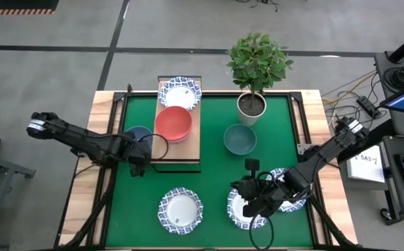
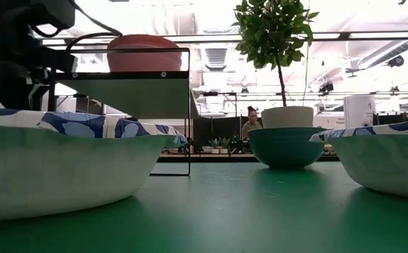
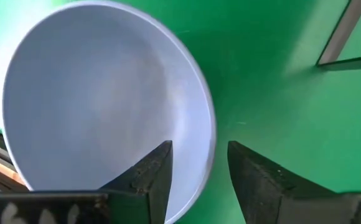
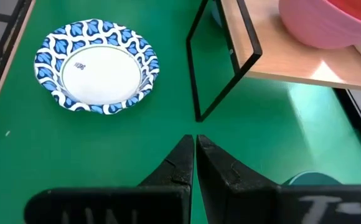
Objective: Place and stack bowls onto a shelf
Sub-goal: Stack the blue bowl on top of the orange bowl on the shelf, then stack the white patterned bowl on top of the white patterned bowl on the shelf
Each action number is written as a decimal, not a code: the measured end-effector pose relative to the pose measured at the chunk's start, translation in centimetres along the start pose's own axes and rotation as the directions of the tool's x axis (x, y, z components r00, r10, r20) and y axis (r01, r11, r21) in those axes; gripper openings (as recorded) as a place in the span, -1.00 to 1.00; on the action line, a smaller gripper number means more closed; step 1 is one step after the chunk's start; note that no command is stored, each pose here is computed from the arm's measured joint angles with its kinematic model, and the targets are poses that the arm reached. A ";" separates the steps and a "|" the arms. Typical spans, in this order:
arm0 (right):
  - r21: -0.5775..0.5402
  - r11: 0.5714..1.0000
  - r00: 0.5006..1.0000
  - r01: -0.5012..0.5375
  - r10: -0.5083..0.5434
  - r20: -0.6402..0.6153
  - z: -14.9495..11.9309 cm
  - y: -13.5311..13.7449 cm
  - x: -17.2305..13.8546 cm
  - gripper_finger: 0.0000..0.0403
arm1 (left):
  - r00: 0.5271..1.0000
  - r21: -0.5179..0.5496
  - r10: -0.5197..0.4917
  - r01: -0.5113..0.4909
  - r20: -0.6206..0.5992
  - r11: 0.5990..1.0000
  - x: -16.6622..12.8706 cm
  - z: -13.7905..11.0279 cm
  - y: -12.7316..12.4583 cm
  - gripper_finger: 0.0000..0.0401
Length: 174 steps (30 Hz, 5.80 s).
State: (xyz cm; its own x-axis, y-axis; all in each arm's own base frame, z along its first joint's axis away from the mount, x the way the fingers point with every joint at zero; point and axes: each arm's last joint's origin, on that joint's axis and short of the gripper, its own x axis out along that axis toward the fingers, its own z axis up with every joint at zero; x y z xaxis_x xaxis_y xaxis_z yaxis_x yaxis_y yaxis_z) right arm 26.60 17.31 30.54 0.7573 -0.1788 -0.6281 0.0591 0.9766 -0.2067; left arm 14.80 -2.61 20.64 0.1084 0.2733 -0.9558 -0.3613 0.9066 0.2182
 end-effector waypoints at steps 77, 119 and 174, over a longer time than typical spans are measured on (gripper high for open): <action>0.027 0.999 1.000 -0.024 0.024 0.009 -0.5 0.6 -0.3 -0.96 | 0.865 0.252 0.010 -0.157 0.502 0.955 -16.1 11.7 -1.1 -0.69; 0.024 0.999 0.979 0.041 -0.045 0.201 -0.7 2.2 -0.1 -0.96 | 0.342 0.093 -0.083 -0.015 0.936 0.996 -12.7 7.5 0.3 -0.53; 0.140 0.989 0.976 0.046 -0.075 0.205 -0.1 1.2 0.7 -0.96 | 0.419 0.096 -0.134 0.110 0.898 0.989 -13.2 7.2 0.7 -0.82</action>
State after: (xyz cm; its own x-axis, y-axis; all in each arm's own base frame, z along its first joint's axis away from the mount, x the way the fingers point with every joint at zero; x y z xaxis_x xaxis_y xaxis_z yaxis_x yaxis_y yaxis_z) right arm 27.08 18.37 29.78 0.8680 -0.2228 -0.4437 0.1844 0.9744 -0.1286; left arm 19.80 -3.31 34.85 0.9255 0.2817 -0.2533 -0.2561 0.9579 0.1295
